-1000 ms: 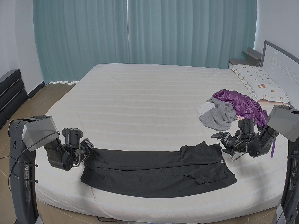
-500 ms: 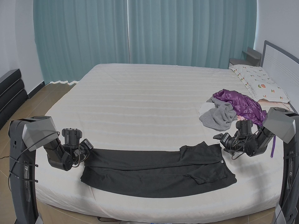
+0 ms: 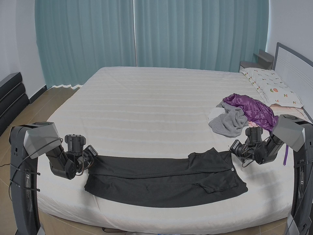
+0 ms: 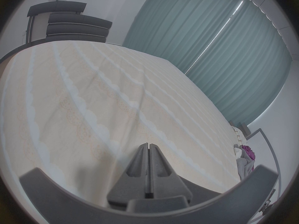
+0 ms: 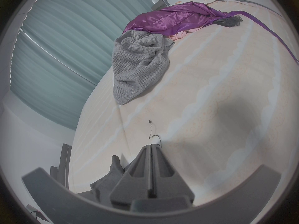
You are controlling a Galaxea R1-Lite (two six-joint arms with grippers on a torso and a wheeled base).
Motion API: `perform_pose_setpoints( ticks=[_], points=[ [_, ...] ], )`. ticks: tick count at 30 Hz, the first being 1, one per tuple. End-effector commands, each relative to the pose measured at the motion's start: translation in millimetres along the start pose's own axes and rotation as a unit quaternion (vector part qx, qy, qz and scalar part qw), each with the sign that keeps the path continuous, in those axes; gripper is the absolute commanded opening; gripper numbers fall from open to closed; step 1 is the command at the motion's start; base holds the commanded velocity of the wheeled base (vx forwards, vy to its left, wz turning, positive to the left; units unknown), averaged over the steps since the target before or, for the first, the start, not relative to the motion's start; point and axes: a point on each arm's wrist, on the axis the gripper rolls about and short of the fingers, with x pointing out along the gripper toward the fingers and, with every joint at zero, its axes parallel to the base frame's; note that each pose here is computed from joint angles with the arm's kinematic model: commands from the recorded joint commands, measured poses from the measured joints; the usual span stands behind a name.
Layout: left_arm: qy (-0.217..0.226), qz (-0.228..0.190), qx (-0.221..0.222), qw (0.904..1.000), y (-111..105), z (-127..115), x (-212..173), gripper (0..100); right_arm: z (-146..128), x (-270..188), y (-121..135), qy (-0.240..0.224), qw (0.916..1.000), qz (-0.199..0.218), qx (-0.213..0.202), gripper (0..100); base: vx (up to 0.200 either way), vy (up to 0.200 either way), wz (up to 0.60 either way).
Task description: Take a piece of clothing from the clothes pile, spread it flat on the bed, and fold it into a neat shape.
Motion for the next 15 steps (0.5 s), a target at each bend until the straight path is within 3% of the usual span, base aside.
perform_pose_setpoints(
  ticks=[1, 6, 7, 8, 15],
  points=[
    [-0.001, 0.001, 0.000, 1.0000, 1.7, -2.0, 1.0, 0, 1.6, 0.5, -3.6, -0.001, 1.0000, -0.003, 0.003, 0, 0.000, 0.000, 0.00],
    [-0.002, -0.001, 0.000, 1.0000, 1.9, -2.2, 0.5, 0, 1.7, 0.5, -3.5, -0.001, 1.0000, -0.003, 0.003, 0, 0.000, 0.000, 0.00],
    [-0.002, -0.001, -0.001, 1.0000, 1.9, -2.2, 0.5, 100, 1.7, 0.5, -3.4, -0.001, 1.0000, -0.002, 0.003, 0, 0.000, 0.000, 0.00],
    [-0.002, -0.001, -0.001, 1.0000, 1.9, -2.2, 0.5, 100, 1.7, 0.5, -3.4, -0.001, 1.0000, -0.002, 0.003, 100, 0.000, 0.000, 0.00],
    [-0.003, -0.002, -0.016, 0.9999, 1.6, -0.7, -1.5, 100, 5.1, -23.0, 4.3, -0.003, 0.9994, 0.010, 0.033, 100, 0.000, 0.000, 0.00]
  ],
)
